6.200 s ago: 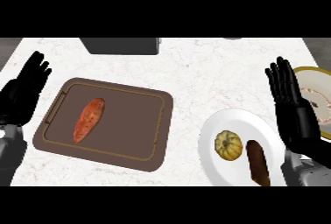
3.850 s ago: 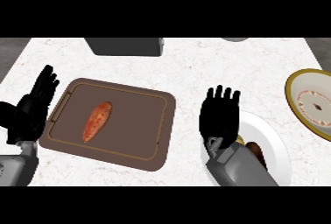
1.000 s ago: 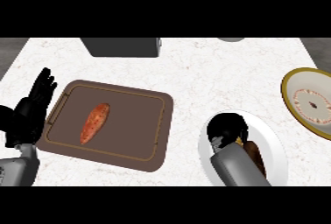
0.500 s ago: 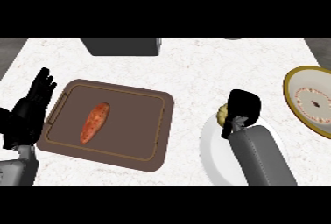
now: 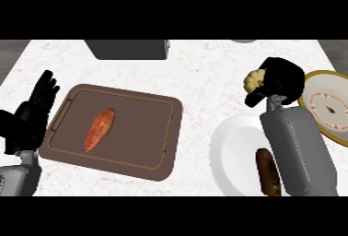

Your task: Pick the squash from the plate and place it in the bowl

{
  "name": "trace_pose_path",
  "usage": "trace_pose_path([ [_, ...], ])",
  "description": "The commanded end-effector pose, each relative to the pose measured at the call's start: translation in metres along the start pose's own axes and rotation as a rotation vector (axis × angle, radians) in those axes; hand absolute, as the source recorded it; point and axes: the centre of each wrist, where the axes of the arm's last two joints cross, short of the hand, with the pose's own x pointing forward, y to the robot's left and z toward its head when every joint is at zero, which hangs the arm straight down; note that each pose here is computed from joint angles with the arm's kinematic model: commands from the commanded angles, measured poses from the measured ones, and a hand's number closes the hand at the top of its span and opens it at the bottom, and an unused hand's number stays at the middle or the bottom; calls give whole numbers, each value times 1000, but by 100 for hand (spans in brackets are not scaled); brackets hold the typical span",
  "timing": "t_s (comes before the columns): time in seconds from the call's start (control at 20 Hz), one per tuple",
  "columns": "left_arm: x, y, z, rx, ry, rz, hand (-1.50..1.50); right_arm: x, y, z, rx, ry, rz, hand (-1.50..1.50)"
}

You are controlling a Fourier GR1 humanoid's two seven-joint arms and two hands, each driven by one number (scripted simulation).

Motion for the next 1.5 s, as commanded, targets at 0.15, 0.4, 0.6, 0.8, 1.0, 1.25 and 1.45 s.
trace_pose_path([
  [0.15,7,-6,-4,11,6,2,0,1,-80,7,-366,47,-147,150],
  [0.4,4,8,-4,-7,21,6,0,-32,-108,-6,-421,106,-208,150],
  [0.6,7,-3,7,1,2,-10,0,-65,-122,-19,-400,135,-251,150],
  [0.8,14,1,11,-15,-4,4,0,-87,-98,-41,-386,154,-339,150],
  [1.0,-2,6,-7,12,1,5,0,-129,-87,-57,-380,135,-369,150],
  [1.25,8,3,16,-21,9,6,0,-179,-60,-88,-397,157,-366,150],
  [1.45,-1,2,-12,-25,7,6,0,-197,-59,-115,-380,158,-367,150],
])
